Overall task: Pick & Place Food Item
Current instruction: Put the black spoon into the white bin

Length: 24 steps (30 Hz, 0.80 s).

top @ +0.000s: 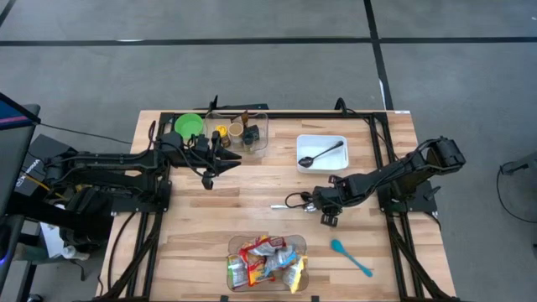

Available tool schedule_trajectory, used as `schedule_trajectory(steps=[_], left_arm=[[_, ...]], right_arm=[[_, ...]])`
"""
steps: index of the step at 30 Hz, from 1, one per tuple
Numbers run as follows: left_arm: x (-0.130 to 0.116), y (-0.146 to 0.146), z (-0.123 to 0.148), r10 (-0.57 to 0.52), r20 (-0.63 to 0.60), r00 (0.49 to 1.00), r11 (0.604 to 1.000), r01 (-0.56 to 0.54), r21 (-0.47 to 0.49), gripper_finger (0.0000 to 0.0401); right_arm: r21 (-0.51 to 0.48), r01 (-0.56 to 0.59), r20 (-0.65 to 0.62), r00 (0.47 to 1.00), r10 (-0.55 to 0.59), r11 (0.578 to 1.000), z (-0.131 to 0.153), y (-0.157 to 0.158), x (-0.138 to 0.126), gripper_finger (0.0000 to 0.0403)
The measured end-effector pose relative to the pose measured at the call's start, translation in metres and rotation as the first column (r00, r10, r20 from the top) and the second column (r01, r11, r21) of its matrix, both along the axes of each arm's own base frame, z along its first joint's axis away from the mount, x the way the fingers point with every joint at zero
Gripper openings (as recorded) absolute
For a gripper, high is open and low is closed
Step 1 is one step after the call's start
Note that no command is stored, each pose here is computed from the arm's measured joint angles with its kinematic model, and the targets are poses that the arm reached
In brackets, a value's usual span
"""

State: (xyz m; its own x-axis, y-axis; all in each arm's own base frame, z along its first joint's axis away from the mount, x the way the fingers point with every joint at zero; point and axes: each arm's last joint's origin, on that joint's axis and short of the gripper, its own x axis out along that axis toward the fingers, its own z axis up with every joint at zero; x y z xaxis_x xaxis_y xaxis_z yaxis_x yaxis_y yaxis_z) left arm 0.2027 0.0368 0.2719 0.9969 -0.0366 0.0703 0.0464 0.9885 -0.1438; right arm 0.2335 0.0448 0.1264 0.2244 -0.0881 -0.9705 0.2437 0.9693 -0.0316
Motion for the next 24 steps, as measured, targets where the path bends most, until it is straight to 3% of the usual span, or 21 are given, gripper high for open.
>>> schedule_trajectory(steps=[13, 24], left_arm=[[0.0000, -0.0001, 0.0000, -0.001, 0.000, 1.000, 1.000, 0.001, 0.000, 0.0085], [0.0001, 0.0000, -0.0001, -0.001, 0.000, 1.000, 1.000, 0.001, 0.000, 0.0085]], right_arm=[[0.009, 0.004, -0.003, 1.000, -0.004, 1.000, 0.0014, -0.0011, -0.0009, 0.0102], [0.014, 0.006, -0.006, 1.000, -0.006, 1.000, 0.0008, -0.0010, -0.0009, 0.0024]])
